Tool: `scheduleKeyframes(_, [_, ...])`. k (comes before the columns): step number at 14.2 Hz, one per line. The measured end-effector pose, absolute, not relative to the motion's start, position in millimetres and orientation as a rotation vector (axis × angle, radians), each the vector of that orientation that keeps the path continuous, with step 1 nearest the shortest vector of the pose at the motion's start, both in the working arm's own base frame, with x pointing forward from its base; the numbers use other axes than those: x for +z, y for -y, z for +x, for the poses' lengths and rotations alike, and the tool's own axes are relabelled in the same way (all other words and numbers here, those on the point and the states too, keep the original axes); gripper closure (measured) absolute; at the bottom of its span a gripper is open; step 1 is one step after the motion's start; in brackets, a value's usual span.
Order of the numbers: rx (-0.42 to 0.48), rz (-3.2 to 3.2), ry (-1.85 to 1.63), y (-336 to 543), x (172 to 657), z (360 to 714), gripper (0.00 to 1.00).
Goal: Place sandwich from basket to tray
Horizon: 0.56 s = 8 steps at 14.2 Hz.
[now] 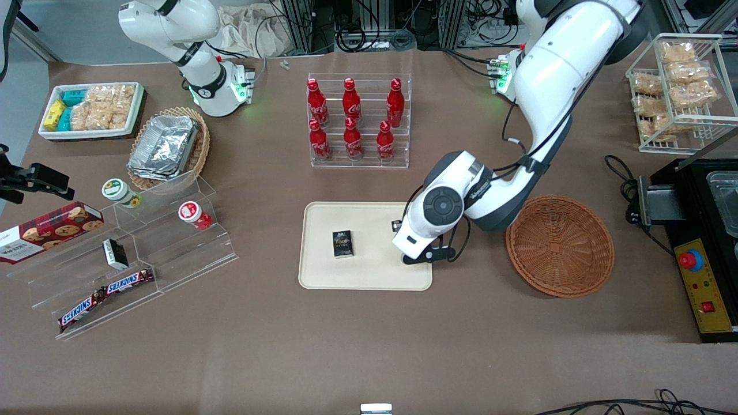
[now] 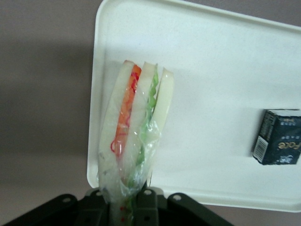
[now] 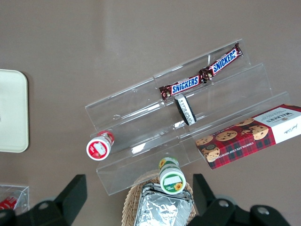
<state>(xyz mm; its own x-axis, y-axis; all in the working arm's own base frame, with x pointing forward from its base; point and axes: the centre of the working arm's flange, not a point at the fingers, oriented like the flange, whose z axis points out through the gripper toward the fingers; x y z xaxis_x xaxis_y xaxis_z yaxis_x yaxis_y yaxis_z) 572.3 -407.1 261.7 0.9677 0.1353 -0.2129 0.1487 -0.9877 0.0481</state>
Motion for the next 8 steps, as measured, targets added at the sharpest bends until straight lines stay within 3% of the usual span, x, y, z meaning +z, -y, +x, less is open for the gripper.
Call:
scheduleKeyframes(4, [-0.319,3.044,-0.230,406.3,257.6,580.5,0.38])
scheduleKeyframes(8, [-0.252,3.026,-0.284,397.5,296.7,602.8,0.00])
